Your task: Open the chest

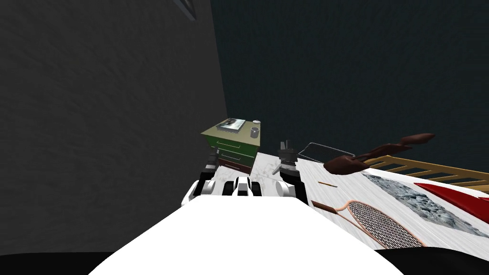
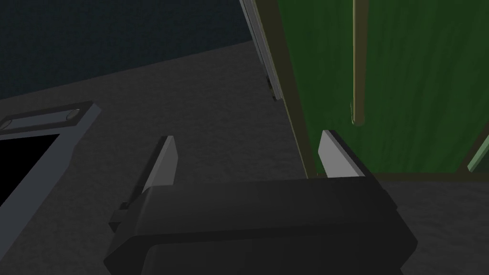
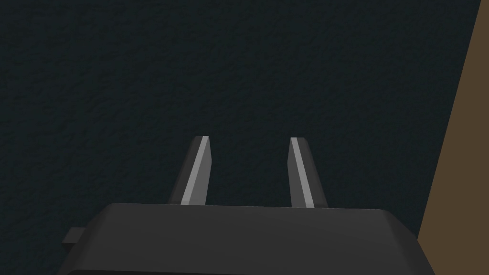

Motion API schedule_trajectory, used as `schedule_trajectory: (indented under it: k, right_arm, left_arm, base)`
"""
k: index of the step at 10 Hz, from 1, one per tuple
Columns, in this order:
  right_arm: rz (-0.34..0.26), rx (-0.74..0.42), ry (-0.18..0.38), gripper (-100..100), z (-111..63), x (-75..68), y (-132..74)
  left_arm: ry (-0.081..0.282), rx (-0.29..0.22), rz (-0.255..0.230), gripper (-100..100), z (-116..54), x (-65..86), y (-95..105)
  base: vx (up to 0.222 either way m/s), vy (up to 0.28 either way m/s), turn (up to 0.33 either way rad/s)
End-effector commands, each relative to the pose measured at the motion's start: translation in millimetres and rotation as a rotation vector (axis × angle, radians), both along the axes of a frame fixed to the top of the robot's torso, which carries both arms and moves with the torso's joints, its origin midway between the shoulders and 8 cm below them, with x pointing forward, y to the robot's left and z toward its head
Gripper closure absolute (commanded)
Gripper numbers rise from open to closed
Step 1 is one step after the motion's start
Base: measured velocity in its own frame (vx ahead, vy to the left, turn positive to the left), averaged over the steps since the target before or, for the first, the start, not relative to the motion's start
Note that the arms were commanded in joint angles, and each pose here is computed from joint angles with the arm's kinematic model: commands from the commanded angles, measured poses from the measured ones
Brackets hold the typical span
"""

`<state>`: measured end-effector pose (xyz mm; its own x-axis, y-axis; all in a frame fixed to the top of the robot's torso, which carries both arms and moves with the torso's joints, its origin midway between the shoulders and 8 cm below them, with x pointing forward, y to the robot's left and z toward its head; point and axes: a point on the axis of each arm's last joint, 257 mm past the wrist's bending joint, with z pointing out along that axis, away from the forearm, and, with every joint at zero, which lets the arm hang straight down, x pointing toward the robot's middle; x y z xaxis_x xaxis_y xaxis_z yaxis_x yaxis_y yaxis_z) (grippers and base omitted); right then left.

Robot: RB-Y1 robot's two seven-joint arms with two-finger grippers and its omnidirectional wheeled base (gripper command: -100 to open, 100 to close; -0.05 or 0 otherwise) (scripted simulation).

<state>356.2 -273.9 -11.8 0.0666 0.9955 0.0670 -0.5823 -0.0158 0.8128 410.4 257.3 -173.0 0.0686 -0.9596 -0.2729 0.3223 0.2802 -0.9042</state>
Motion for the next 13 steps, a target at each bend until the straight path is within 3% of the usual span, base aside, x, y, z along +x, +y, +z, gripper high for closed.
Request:
schedule_trajectory:
  k: [1, 12, 13]
  right_arm:
    - [0.0, 0.0, 0.0, 0, 0.0, 0.0, 0.0]
    - [0.0, 0.0, 0.0, 0, 0.0, 0.0, 0.0]
    - [0.0, 0.0, 0.0, 0, 0.0, 0.0, 0.0]
  left_arm:
    - [0.022, 0.006, -0.014, -100, -16.2, 2.6, -7.3]
    - [0.134, 0.045, -0.1, -100, -92.5, 5.3, -51.2]
    - [0.129, 0.042, -0.094, -100, -90.1, 6.2, -47.3]
  base:
    - [0.048, 0.025, -0.06]
    - [0.057, 0.028, -0.075]
    - [0.03, 0.02, -0.014]
